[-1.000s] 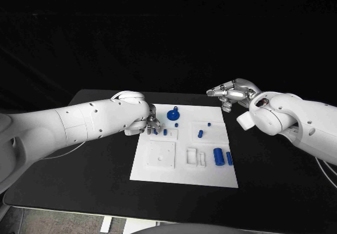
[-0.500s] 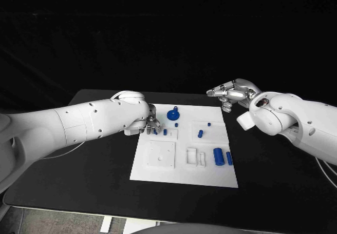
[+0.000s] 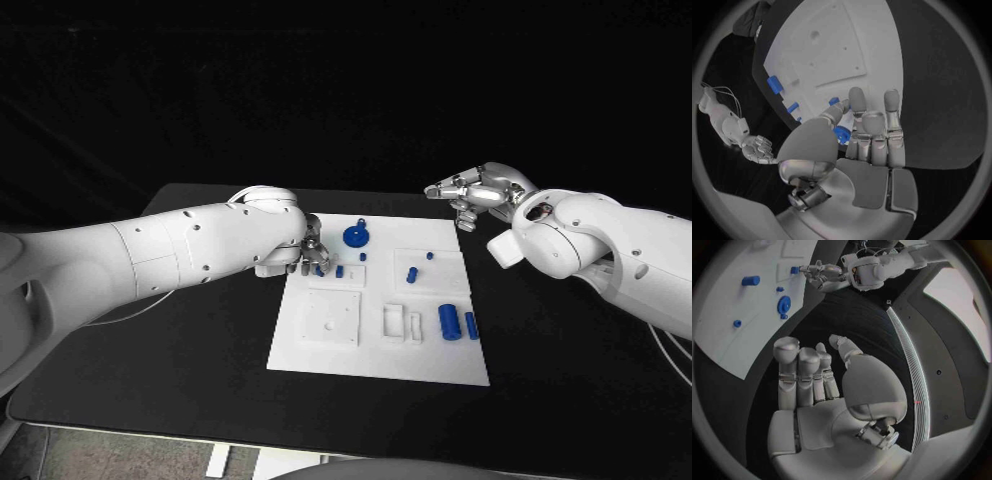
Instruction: Assemble the parts on the task board
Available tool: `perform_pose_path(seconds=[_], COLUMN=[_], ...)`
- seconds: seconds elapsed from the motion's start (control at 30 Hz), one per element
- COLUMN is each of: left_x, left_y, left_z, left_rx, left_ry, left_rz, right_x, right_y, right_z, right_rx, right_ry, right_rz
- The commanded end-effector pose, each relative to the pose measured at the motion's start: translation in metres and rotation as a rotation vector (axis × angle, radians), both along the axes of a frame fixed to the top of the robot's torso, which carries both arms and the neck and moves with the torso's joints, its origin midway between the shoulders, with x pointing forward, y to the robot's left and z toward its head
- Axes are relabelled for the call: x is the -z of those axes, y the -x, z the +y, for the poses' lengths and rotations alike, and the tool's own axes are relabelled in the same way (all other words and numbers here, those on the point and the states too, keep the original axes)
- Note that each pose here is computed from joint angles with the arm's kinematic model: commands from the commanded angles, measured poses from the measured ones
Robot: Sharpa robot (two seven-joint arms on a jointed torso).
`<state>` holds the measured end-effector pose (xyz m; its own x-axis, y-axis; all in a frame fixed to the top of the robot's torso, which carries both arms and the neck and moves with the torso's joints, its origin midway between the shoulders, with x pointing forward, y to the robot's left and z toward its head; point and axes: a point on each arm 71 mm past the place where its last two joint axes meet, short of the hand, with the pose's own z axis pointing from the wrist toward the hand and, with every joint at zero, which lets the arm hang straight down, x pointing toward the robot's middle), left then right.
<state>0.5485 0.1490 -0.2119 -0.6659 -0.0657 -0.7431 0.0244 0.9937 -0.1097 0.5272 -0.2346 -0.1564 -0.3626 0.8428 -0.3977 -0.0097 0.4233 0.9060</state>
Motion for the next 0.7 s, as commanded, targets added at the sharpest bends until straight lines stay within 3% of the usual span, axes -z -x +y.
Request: perform_pose_path(seconds=[0.03,0.7], left_x=[0.0127,0.0123], left_y=[0.0062,0.0036], left_z=[0.0005,0.0000], left_rx=[0.020,0.011], left_ry=[-0.031,-0.035], left_rz=[0.059,0.052], right_x=[0.0002,0.0002], right_y=[0.0005,0.0007], right_z=[0.0013,0.0017], right_rx=[-0.015,-0.016], right_ry=[-0.002,-0.002], right_rz=[0.001,0.001])
